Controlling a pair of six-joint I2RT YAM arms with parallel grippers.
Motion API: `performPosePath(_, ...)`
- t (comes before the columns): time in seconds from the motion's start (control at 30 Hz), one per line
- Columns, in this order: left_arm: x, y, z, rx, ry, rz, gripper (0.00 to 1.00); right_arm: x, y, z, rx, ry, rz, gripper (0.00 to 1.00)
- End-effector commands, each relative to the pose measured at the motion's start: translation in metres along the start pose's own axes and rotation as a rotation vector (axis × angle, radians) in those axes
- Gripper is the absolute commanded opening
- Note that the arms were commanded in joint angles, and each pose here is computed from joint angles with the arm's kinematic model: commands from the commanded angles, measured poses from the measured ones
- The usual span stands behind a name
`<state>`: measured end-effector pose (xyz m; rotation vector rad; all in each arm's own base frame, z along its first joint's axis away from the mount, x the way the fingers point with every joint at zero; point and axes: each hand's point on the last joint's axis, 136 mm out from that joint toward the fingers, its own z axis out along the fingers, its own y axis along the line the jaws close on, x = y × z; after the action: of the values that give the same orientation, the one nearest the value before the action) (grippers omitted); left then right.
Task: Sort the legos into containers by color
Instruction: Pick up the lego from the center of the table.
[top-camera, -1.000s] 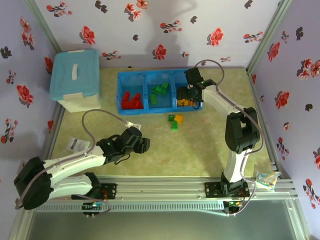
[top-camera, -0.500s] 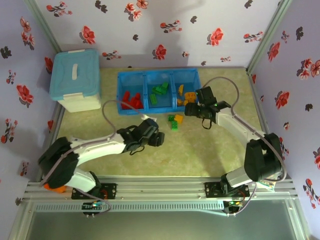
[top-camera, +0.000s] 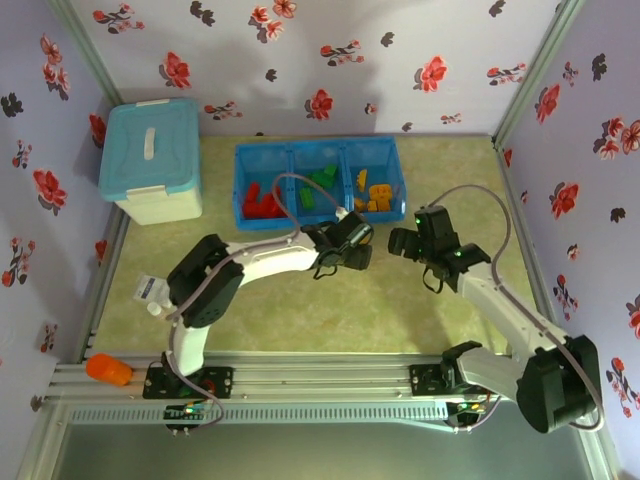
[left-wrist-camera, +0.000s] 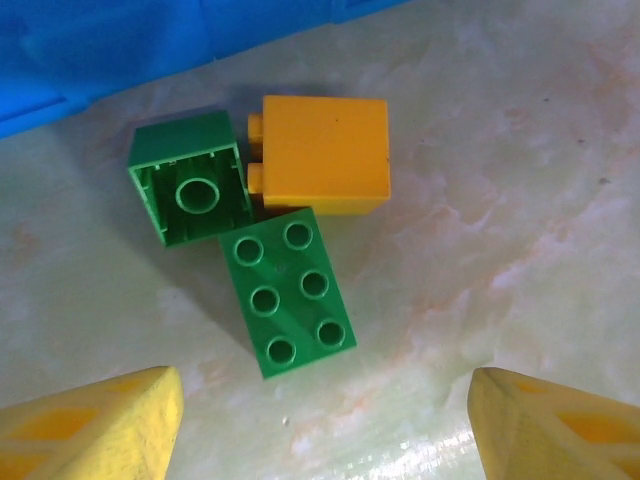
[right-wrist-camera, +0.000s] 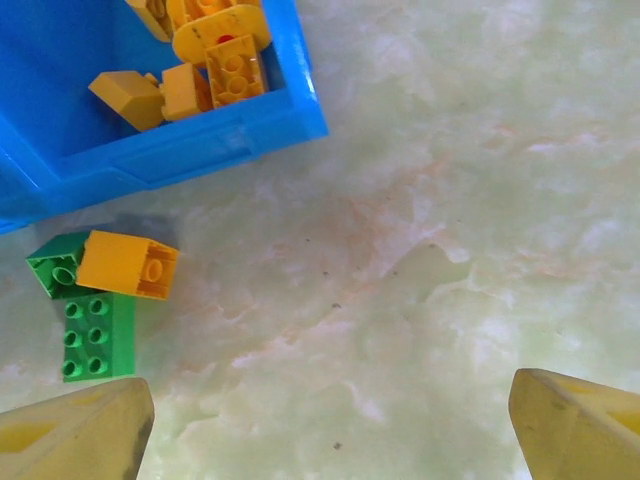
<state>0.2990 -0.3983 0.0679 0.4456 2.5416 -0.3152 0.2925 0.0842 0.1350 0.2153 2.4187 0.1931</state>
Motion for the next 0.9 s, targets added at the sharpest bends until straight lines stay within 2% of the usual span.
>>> performPosePath(0.0, 0.006, 0.014, 0.010, -0.094, 0.059, 0.040, 0.74, 0.005, -0.020, -0.009, 0.055, -0.031, 0.044, 0.93)
performPosePath(0.33, 0.003, 0.016, 0.036, -0.131, 0.088, 0.049, 0.62, 0.024, -0.035, -0.017, 0.048, -0.056, 0.096, 0.93)
performPosePath(0.57, 0.003, 0.022, 0.038, -0.166, 0.092, 0.051, 0.39, 0.023, -0.033, -0.018, 0.038, -0.061, 0.102, 0.93)
performPosePath(0.67, 0.007, 0.023, 0.028, -0.176, 0.093, 0.055, 0.32, 0.023, -0.034, -0.017, 0.040, -0.063, 0.102, 0.92)
performPosePath(0.8, 0.013, 0.021, 0.001, -0.167, 0.067, 0.057, 0.30, 0.024, -0.034, -0.017, 0.040, -0.064, 0.104, 0.92)
performPosePath(0.87, 0.010, 0.019, -0.016, -0.117, 0.036, 0.029, 0.29, 0.025, -0.035, -0.016, 0.040, -0.065, 0.107, 0.92)
